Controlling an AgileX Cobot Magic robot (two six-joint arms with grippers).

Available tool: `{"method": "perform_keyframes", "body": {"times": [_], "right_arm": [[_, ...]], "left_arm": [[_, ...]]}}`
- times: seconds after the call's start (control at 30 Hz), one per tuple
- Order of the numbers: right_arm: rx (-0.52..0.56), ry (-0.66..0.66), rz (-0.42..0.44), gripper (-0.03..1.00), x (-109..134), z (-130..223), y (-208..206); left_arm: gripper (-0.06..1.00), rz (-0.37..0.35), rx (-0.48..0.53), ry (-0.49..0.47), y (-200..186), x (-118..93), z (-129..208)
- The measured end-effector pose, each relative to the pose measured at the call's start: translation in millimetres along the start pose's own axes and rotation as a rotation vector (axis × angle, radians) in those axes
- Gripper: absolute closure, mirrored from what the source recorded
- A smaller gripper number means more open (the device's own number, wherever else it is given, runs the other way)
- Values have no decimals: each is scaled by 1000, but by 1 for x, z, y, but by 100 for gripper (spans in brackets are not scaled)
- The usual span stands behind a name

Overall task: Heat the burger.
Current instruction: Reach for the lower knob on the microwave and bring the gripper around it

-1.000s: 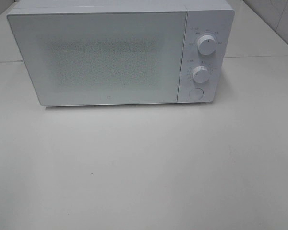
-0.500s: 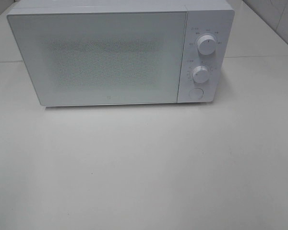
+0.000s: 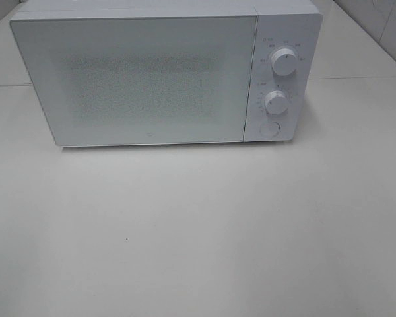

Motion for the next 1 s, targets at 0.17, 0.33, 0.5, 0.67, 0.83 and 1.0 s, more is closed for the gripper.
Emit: {"method": "perform_keyframes", "body": {"times": [0.17, 0.33, 0.5, 0.67, 0.83, 1.0], "right_arm": [[-20, 3, 0, 23, 3, -25, 29], [-20, 5, 2, 23, 4, -36, 47], [8, 8, 11, 24, 5, -48, 86], [29, 9, 17, 24, 4, -52, 118], [33, 11, 20, 24, 4, -54, 143], [24, 13, 22, 24, 3, -54, 174]], "left_arm": [[94, 0, -1, 0, 0, 0, 0], [94, 0, -1, 0, 0, 0, 0], [94, 0, -1, 0, 0, 0, 0], [94, 0, -1, 0, 0, 0, 0], [94, 0, -1, 0, 0, 0, 0], [94, -1, -2, 0, 0, 0, 0]]}}
Point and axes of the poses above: a point on each arm's last joint axis where the gripper is mounted, y pointing out along that axis toward the gripper, x along the wrist's bending axis when the last joint is at zero, z = x × y, the point moved 5 cm from there along y, pointing out along that axis toward the gripper, and after that the axes turned 9 degrees about y, right-handed, at the moved point
